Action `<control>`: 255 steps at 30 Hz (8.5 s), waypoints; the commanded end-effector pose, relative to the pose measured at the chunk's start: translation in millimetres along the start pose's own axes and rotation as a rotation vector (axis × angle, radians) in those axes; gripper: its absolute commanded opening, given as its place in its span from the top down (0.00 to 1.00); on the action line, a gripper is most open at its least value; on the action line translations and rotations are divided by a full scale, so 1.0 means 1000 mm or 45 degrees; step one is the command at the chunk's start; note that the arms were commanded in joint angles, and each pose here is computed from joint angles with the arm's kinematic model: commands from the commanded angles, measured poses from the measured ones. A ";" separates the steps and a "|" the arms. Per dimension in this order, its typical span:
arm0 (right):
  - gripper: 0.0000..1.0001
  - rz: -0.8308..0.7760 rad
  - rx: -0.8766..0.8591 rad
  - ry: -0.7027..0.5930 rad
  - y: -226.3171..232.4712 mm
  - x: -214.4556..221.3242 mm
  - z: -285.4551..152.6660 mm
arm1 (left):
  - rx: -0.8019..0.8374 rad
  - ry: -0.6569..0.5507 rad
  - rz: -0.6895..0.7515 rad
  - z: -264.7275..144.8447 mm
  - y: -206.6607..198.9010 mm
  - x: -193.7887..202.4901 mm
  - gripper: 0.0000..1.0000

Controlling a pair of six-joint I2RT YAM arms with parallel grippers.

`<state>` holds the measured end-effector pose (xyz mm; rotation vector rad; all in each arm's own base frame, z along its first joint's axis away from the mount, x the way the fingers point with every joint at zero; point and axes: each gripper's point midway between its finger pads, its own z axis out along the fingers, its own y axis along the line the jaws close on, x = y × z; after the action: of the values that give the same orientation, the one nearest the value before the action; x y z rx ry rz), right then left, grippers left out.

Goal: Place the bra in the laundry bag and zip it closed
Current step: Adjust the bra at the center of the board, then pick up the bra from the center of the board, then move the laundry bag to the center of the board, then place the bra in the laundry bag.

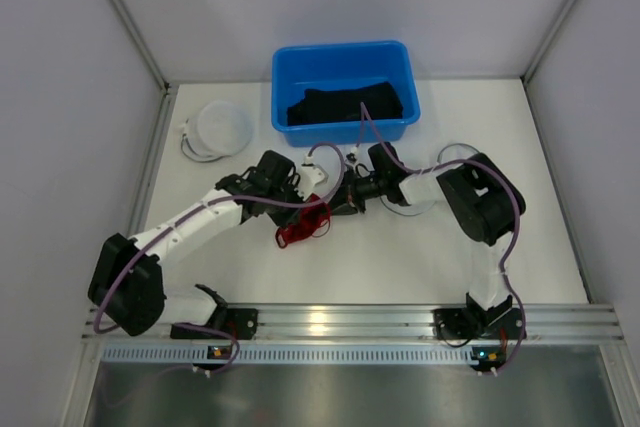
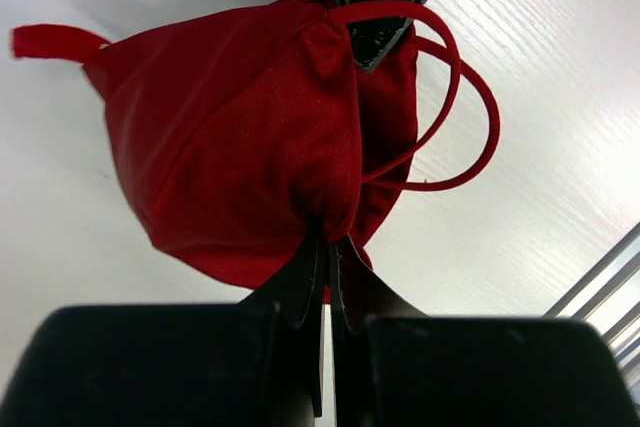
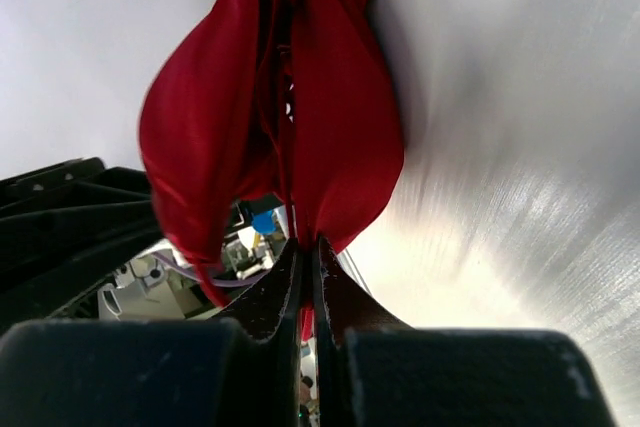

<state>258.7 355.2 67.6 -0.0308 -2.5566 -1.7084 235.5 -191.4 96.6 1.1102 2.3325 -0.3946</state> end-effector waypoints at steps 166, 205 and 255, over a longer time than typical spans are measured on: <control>1.00 -0.768 0.801 0.091 -0.056 -0.045 -0.223 | 0.619 -0.573 -0.624 -0.083 -0.041 -0.098 1.00; 1.00 -0.918 0.610 -0.091 0.010 0.005 -0.195 | 0.372 -0.260 -0.902 0.139 -0.093 -0.160 1.00; 1.00 -0.728 0.404 -0.084 -0.010 0.006 -0.175 | 0.369 -0.253 -0.474 -0.008 -0.125 -0.127 0.40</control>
<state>258.1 190.5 120.8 0.6757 -3.0403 -1.3804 221.2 -339.9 189.1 0.6856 2.2876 -0.7250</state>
